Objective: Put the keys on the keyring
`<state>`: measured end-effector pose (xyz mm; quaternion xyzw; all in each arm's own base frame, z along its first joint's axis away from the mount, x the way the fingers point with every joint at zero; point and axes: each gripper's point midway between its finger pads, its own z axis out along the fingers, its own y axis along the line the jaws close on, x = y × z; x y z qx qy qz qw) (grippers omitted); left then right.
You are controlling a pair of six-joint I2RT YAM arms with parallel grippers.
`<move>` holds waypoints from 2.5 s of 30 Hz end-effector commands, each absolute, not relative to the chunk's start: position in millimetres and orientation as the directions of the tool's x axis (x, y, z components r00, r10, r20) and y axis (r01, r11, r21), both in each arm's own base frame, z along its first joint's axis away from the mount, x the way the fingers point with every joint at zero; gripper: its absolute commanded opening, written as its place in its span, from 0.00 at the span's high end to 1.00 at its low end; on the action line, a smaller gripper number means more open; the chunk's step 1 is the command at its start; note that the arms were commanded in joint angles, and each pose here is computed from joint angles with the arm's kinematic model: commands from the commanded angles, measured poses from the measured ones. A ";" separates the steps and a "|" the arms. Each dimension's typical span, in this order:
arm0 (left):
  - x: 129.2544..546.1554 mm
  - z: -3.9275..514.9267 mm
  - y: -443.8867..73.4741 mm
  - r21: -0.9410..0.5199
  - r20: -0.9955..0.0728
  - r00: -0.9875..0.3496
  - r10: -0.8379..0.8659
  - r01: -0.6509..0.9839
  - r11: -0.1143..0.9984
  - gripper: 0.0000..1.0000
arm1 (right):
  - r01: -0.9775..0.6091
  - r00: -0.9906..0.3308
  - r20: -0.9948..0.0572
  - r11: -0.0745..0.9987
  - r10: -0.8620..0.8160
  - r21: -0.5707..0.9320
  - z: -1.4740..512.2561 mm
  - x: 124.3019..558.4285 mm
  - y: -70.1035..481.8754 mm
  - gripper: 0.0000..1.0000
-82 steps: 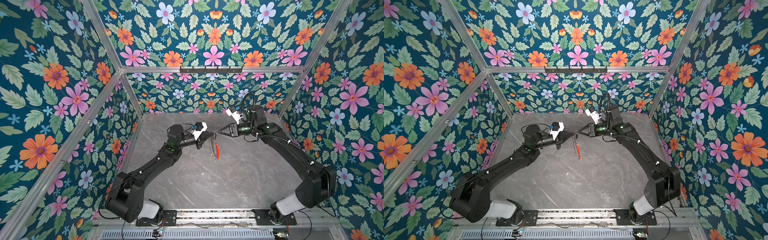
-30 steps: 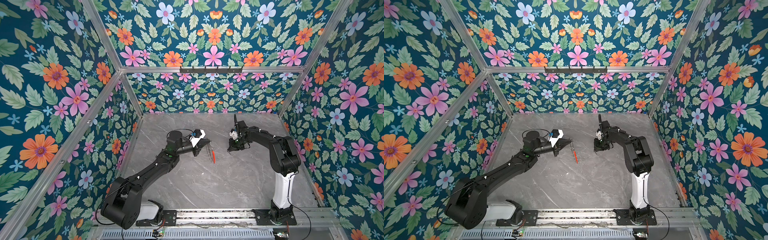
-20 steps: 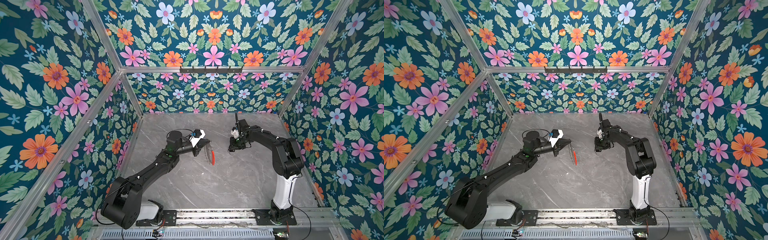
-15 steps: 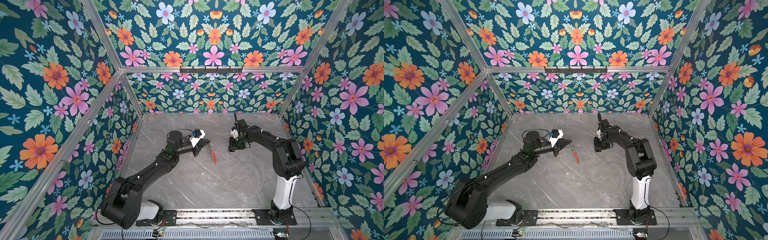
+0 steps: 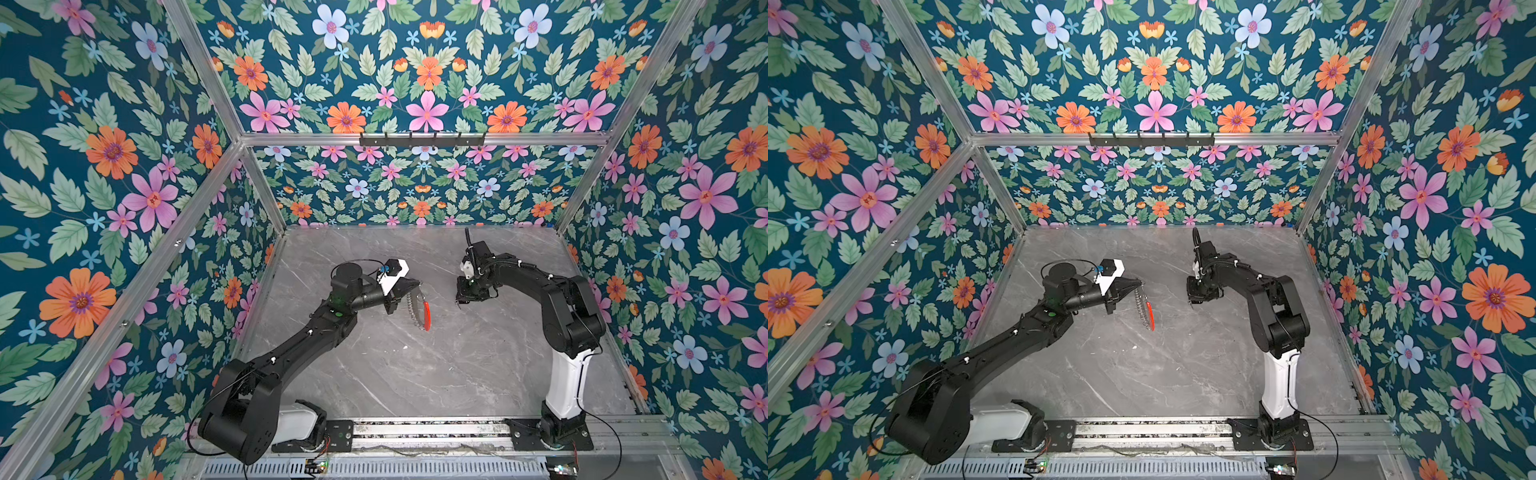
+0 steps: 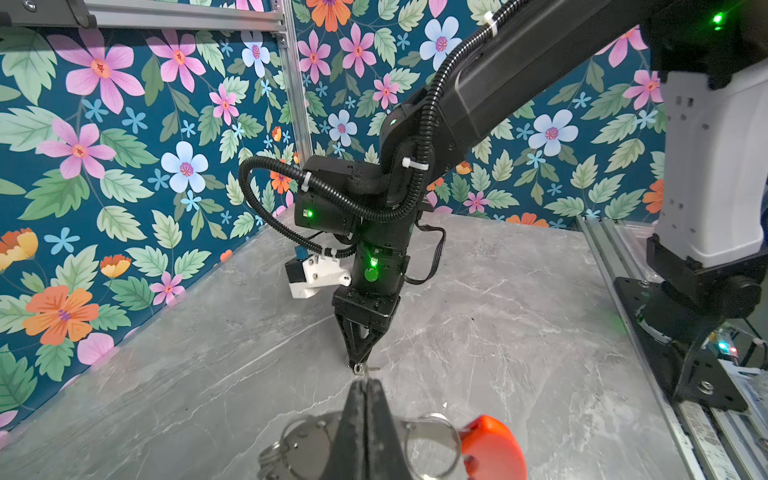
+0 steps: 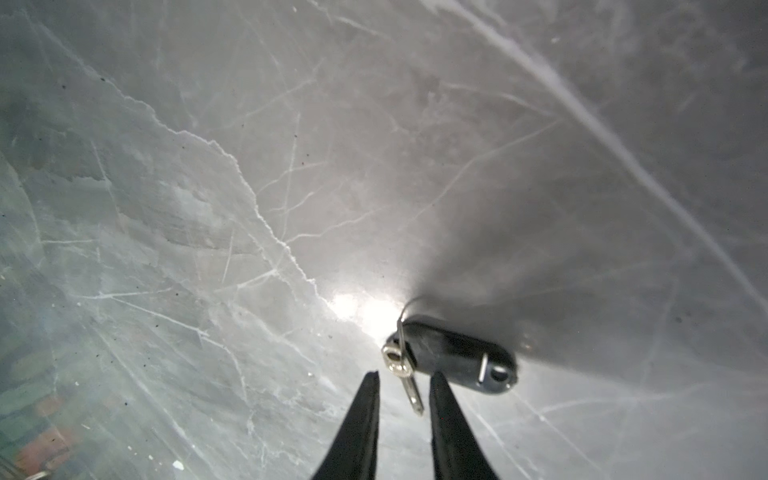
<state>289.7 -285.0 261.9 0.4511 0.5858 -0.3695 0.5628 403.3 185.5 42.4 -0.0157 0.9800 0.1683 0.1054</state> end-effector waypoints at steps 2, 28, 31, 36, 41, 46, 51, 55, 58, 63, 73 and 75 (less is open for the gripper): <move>289.3 271.6 -284.8 0.101 -0.993 0.076 0.092 0.942 0.320 1.00 | -0.076 -0.976 -0.216 0.944 -0.005 0.322 40.7 405.9 186.9 0.76; 289.7 270.9 -284.8 0.101 -0.993 0.074 0.097 0.942 0.321 1.00 | -0.084 -0.980 -0.195 0.950 -0.025 0.300 28.3 402.1 190.6 0.82; 289.5 270.3 -284.8 0.100 -0.993 0.073 0.097 0.942 0.320 1.00 | -0.084 -0.980 -0.198 0.952 -0.025 0.296 27.9 400.5 188.9 0.83; 288.3 269.3 -284.2 0.097 -0.993 0.069 0.097 0.942 0.320 1.00 | -0.086 -0.980 -0.195 0.954 -0.029 0.289 25.3 398.6 188.3 0.84; 287.1 270.2 -282.9 0.100 -0.993 0.071 0.098 0.941 0.324 1.00 | -0.087 -0.979 -0.202 0.955 -0.029 0.285 26.0 400.4 187.7 0.88; 287.0 271.3 -282.3 0.102 -0.992 0.073 0.099 0.939 0.328 1.00 | -0.096 -0.977 -0.212 0.956 -0.036 0.277 30.2 402.4 186.8 1.00; 287.0 275.1 -281.9 0.118 -0.991 0.090 0.099 0.937 0.330 1.00 | -0.136 -0.967 -0.247 0.941 -0.059 0.308 52.1 401.1 191.8 1.00; 289.1 278.4 -281.8 0.152 -0.987 0.123 0.108 0.930 0.335 1.00 | -0.255 -0.925 -0.364 0.883 -0.105 0.394 105.0 396.3 207.6 1.00; 294.1 284.1 -282.5 0.182 -0.981 0.149 0.122 0.921 0.343 1.00 | -0.404 -0.861 -0.489 0.774 -0.142 0.488 157.6 381.8 228.2 1.00; 300.6 296.9 -287.2 0.212 -0.976 0.181 0.123 0.919 0.333 1.00 | -0.598 -0.763 -0.627 0.539 -0.157 0.593 237.0 342.4 253.7 1.00; 297.0 303.3 -296.8 0.202 -0.978 0.179 0.103 0.935 0.293 1.00 | -0.686 -0.693 -0.713 0.402 -0.109 0.606 305.5 314.8 259.2 1.00; 295.0 303.3 -298.9 0.201 -0.979 0.179 0.102 0.936 0.289 1.00 | -0.683 -0.698 -0.709 0.392 -0.101 0.616 312.2 314.6 260.0 1.00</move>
